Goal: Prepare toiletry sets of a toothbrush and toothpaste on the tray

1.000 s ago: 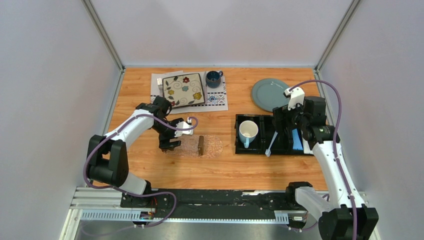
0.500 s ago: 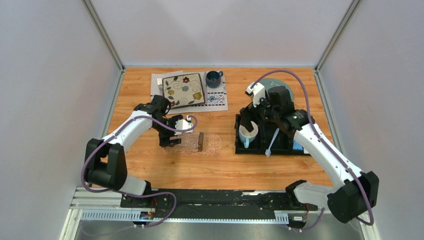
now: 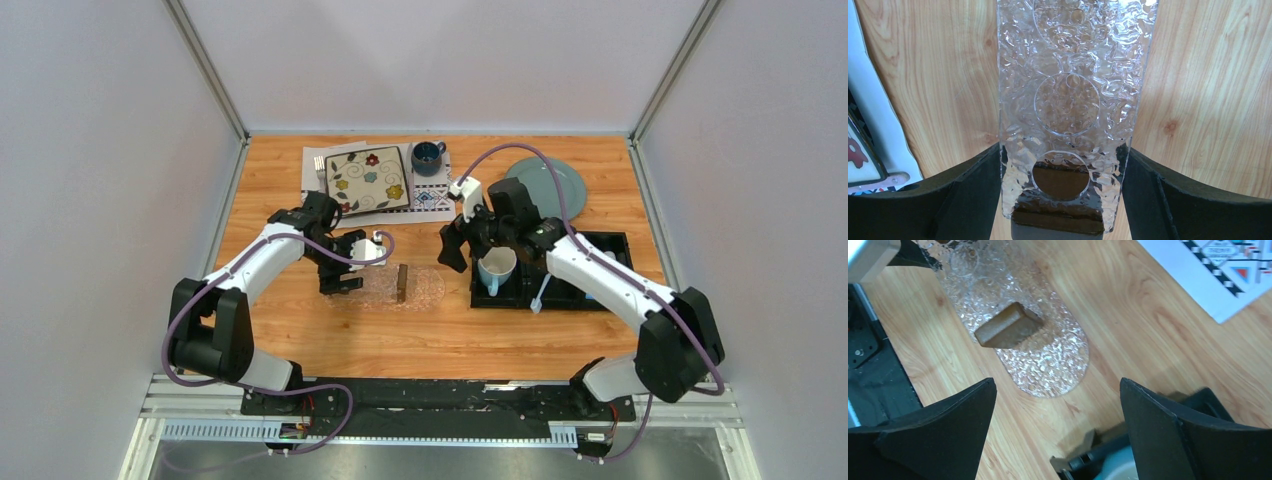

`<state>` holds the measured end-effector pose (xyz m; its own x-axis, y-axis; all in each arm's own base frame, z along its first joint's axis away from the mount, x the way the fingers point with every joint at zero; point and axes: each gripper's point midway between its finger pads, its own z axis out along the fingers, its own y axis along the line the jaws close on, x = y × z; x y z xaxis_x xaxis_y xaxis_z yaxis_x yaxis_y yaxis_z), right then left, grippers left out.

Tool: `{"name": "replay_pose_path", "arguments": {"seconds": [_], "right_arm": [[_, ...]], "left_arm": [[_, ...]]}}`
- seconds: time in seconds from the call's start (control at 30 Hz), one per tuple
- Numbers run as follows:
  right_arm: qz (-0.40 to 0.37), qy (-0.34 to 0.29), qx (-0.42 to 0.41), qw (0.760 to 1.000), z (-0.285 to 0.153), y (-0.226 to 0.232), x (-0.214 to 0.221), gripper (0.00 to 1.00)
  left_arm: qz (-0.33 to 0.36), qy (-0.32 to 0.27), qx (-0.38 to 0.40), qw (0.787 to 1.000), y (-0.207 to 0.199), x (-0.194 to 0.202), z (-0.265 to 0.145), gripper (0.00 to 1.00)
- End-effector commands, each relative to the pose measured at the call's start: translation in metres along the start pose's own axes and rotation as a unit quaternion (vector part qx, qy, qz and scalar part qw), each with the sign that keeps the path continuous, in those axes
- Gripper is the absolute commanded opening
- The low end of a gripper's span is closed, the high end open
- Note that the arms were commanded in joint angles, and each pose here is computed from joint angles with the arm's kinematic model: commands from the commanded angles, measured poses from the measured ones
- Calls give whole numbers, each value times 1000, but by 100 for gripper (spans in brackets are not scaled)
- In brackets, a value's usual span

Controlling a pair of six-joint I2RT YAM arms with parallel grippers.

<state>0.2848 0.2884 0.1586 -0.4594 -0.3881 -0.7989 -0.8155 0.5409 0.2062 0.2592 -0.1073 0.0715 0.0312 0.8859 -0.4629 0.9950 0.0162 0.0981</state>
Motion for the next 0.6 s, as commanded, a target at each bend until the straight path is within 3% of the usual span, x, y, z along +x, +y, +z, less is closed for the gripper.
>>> {"name": "replay_pose_path", "arguments": {"seconds": [0.0, 0.57], "right_arm": [[-7, -41, -45, 998, 22, 21, -36, 96], [39, 6, -71, 997, 99, 39, -24, 92]], "left_arm": [[4, -23, -12, 1000, 5, -11, -2, 86], [3, -24, -17, 1000, 3, -8, 2, 87]]}}
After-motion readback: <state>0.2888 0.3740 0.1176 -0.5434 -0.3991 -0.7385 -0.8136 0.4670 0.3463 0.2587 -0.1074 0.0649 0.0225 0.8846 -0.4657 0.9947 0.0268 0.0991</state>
